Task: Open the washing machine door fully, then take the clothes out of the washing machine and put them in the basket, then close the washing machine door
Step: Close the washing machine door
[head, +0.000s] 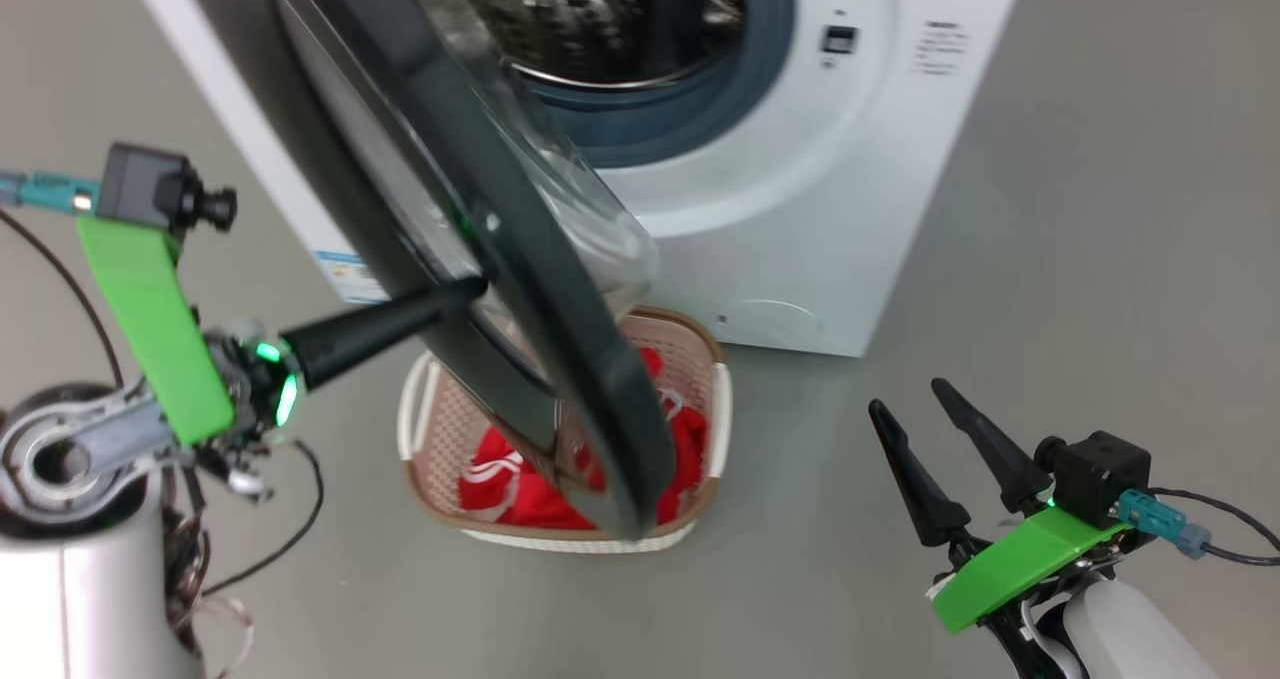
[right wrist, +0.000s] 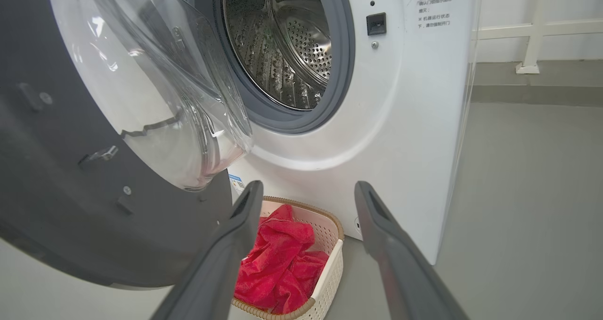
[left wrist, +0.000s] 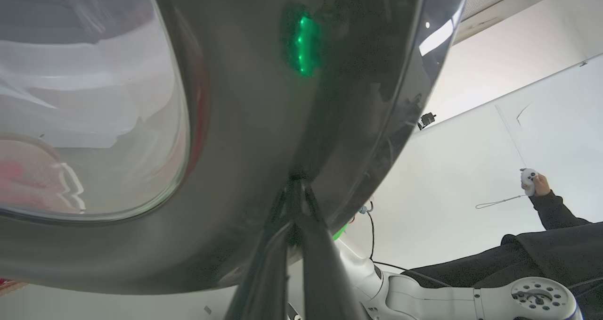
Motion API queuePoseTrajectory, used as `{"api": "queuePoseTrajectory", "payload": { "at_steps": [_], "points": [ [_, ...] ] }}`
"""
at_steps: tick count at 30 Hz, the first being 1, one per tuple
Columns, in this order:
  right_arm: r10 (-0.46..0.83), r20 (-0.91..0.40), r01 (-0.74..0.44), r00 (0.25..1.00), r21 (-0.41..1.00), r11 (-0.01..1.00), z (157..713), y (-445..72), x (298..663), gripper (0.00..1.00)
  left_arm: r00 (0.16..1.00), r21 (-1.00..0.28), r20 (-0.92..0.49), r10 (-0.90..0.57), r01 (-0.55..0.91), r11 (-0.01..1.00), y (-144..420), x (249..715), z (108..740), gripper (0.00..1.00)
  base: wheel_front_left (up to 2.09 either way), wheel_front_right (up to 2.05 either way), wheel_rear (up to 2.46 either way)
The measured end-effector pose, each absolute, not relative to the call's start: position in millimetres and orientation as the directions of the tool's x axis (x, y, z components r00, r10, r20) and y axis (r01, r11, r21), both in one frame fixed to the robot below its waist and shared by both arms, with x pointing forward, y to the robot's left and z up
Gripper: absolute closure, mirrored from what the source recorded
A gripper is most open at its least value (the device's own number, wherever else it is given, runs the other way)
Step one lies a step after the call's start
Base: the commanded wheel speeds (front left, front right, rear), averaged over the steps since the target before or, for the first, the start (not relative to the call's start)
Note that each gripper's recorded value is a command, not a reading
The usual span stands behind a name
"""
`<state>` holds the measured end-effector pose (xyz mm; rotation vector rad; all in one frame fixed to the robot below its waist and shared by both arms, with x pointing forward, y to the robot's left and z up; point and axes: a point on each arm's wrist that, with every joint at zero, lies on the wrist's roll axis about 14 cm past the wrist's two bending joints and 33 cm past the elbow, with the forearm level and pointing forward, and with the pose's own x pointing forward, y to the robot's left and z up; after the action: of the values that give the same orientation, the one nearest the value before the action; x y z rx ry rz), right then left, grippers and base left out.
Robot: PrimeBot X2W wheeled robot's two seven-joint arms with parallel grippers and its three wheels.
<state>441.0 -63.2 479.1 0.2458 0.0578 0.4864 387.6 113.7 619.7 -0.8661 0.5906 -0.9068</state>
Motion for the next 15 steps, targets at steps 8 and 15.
{"api": "queuePoseTrajectory", "payload": {
  "at_steps": [8,15],
  "points": [
    [0.367,0.016,-0.360,0.930,0.248,0.900,483.4,-100.5,443.2,0.00,0.470,-0.860,-0.004,-0.883,0.448,0.242,77.3,430.3,629.5,1.00,0.00,0.00,0.00],
    [0.301,-0.001,-0.291,0.953,0.252,0.923,478.3,-124.5,437.7,0.00,0.470,-0.877,0.029,-0.882,0.435,0.203,56.5,462.7,631.4,1.00,0.00,0.00,0.00]
  ]
}}
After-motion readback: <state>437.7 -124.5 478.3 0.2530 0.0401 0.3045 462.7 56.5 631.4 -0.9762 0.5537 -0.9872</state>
